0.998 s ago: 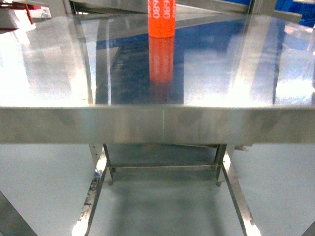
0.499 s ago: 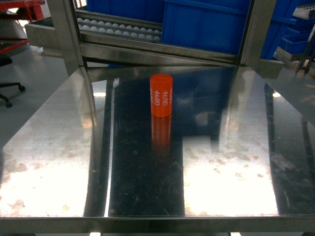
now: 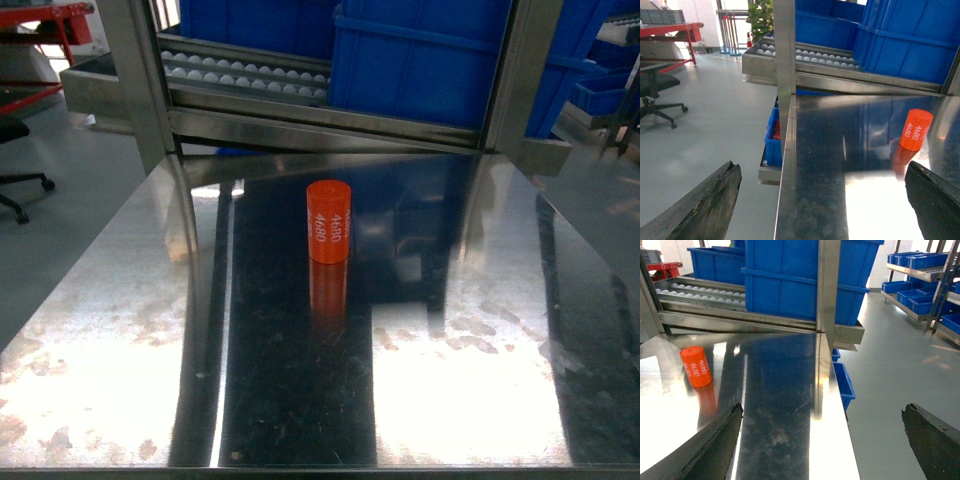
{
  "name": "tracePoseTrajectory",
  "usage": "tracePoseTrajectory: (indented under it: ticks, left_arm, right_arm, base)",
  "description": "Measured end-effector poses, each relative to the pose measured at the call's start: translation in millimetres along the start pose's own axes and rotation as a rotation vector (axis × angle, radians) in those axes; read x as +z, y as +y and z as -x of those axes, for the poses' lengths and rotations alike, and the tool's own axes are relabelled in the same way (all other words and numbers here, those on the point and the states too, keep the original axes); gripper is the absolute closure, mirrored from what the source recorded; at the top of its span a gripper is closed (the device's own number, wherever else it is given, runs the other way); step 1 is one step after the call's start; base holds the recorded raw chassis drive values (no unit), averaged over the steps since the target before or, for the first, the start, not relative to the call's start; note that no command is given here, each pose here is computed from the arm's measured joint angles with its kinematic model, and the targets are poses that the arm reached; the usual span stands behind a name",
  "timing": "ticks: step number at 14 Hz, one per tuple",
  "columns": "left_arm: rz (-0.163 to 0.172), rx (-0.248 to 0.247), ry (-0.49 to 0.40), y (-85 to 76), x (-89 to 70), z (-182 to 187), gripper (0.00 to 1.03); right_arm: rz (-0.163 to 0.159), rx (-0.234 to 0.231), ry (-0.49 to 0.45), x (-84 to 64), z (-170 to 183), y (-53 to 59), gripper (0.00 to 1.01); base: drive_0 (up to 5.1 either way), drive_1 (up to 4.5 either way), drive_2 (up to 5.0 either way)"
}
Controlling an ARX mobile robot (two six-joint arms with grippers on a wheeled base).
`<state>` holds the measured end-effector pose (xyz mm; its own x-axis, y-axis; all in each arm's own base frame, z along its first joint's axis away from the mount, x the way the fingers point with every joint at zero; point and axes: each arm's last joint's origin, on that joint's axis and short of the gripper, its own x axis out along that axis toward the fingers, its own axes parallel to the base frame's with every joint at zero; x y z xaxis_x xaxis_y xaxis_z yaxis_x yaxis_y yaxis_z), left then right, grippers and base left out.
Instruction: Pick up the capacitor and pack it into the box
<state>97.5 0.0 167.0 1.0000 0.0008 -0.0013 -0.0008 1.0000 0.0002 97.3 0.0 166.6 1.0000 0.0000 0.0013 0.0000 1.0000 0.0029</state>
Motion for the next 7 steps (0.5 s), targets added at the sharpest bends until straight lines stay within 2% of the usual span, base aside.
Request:
tracePoseTrajectory:
  ticks: [7]
  left_arm:
    - [0.000,0.000,0.000,0.0,0.0,0.0,0.05]
  right_arm:
    - [0.000,0.000,0.000,0.0,0.0,0.0,0.03]
  base:
    - [0.0,0.00,0.0]
